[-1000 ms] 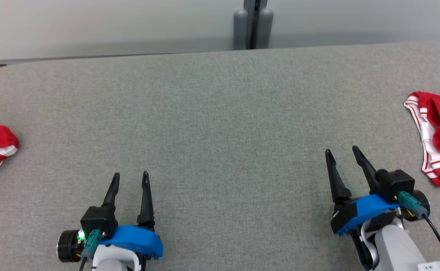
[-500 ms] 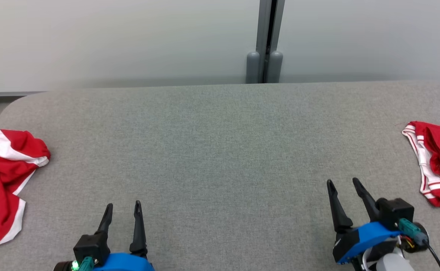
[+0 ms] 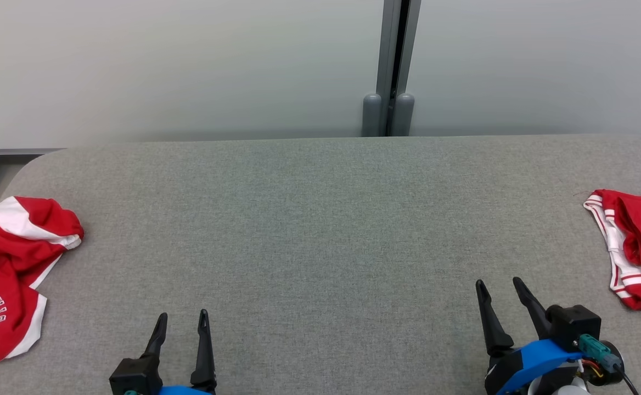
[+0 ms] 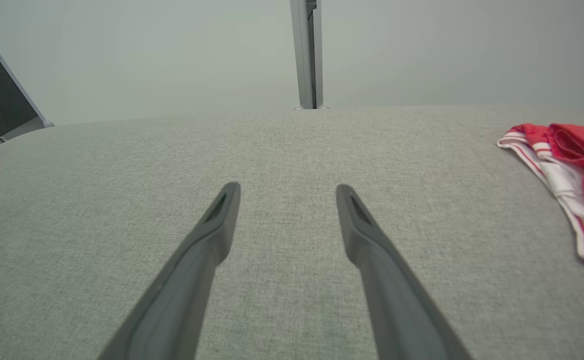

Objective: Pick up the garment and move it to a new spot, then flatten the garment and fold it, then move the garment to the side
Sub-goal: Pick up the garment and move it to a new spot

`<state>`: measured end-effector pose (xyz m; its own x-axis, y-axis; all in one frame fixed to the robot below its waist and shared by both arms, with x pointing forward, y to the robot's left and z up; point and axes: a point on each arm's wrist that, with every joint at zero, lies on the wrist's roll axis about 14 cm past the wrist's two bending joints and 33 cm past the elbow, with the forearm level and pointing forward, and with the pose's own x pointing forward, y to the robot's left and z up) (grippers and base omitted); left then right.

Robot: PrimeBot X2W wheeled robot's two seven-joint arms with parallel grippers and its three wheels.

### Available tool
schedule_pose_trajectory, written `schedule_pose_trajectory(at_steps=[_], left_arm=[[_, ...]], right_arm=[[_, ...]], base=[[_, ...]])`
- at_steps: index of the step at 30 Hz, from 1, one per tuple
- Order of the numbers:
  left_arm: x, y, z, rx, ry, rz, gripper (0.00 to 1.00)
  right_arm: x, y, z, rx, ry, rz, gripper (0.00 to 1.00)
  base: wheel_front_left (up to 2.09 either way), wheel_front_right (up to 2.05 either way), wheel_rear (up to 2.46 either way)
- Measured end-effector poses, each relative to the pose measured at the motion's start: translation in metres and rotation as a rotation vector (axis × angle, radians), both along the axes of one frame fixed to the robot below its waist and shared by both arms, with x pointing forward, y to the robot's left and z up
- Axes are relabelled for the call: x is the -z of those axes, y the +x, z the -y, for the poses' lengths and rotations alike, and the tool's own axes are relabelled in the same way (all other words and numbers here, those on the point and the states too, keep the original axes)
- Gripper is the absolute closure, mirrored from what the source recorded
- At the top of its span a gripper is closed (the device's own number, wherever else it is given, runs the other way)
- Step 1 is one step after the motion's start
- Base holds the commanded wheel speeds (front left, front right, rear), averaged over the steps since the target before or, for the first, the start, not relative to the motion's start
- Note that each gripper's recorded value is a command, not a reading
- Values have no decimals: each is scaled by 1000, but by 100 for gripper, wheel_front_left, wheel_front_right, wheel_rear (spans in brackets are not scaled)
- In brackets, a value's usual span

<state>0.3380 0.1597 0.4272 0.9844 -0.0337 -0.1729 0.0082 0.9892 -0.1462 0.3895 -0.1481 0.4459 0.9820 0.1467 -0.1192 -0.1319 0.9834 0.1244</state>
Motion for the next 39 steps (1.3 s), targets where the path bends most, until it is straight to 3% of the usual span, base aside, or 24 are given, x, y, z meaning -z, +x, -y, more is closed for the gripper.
schedule_pose_trajectory(at_steps=[11,19,28,39], left_arm=[[1,-3,-7,-27,1,-6,0],[3,-26,-51,-193,1,-19,0],[17,-79,-110,-448,-5,-82,0],[28,-123,-140,-619,-15,-139,0]], right_arm=[[8,7,-11,-32,-3,-21,0],[13,22,-63,-178,-4,-30,0],[25,26,-137,-387,-1,-56,0],[40,23,-185,-524,7,-89,0]], base=[[0,0,0],[0,0,0],[0,0,0],[0,0,0]])
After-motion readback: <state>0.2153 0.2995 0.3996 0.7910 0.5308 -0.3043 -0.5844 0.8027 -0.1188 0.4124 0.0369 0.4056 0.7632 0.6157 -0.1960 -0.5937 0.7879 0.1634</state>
